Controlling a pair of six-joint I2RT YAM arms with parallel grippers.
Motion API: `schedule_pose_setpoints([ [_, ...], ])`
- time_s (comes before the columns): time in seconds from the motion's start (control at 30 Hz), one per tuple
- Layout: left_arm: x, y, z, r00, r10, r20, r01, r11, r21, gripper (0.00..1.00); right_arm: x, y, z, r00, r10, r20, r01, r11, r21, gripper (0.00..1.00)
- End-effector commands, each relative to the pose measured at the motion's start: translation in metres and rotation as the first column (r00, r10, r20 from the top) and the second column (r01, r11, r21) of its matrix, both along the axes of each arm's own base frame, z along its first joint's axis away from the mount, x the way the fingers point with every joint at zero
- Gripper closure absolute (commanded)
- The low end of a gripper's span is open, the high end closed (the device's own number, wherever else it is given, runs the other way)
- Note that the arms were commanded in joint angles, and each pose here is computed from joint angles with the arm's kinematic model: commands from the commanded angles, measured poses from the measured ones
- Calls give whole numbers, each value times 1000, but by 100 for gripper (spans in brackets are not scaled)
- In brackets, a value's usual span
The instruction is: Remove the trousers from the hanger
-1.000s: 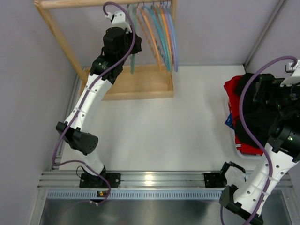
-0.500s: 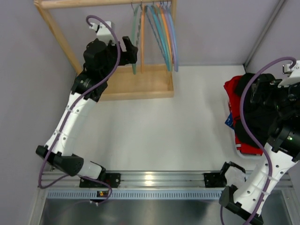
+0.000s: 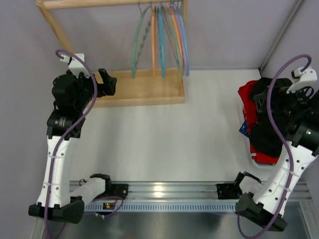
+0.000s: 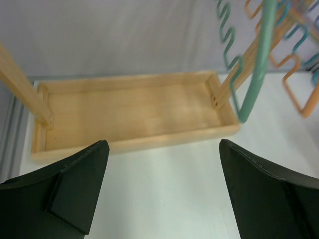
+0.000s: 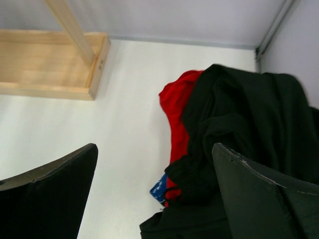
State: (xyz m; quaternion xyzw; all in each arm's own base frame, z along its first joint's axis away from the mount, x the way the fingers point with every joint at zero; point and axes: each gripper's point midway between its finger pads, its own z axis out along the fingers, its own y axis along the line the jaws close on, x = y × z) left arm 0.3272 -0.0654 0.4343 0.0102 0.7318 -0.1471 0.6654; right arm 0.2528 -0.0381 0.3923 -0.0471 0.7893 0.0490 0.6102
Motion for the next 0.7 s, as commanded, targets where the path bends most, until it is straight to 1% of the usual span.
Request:
schedule_pose_setpoints([
  [0.0, -13, 13, -65, 981, 9, -193, 22, 988, 155, 1, 1, 19, -25, 991, 114, -73, -104, 987, 126, 1],
  [0.07, -21, 18, -89, 964, 17, -267, 37, 980, 197, 1, 1, 24, -46, 984, 131, -123, -109, 980, 166, 0],
  [0.1, -27, 19, -105, 952, 22, -306, 44, 977, 208, 1, 2, 32, -53, 978, 158, -139, -135, 977, 164, 1],
  [0.13, -34, 22, -118, 936, 32, -350, 46, 976, 214, 1, 5, 30, -65, 977, 138, -161, -115, 983, 143, 1],
  [0.17, -38, 24, -124, 929, 45, -367, 40, 975, 220, 1, 3, 35, -67, 978, 138, -155, -120, 986, 119, 1],
  [0.2, -46, 27, -131, 925, 50, -376, 47, 969, 244, 1, 3, 51, -72, 970, 184, -161, -169, 980, 106, 1],
  [0.23, -51, 32, -134, 919, 70, -388, 35, 966, 256, 1, 4, 53, -83, 967, 172, -187, -157, 983, 92, 1],
  [0.27, -56, 34, -136, 916, 79, -393, 28, 965, 259, 2, 4, 60, -82, 967, 186, -175, -175, 982, 77, 1],
  [0.3, -62, 37, -138, 915, 86, -394, 22, 965, 261, 1, 2, 75, -86, 955, 234, -182, -223, 972, 80, 1],
  [0.37, -72, 39, -145, 900, 94, -425, 23, 965, 262, 1, 1, 82, -93, 950, 248, -192, -239, 969, 70, 0],
  [0.47, -85, 46, -146, 899, 118, -423, -1, 964, 266, 1, -4, 94, -101, 938, 285, -200, -283, 958, 39, 1],
  [0.67, -92, 53, -140, 902, 137, -410, -39, 970, 238, 1, -18, 97, -108, 931, 302, -204, -308, 951, 2, 1],
])
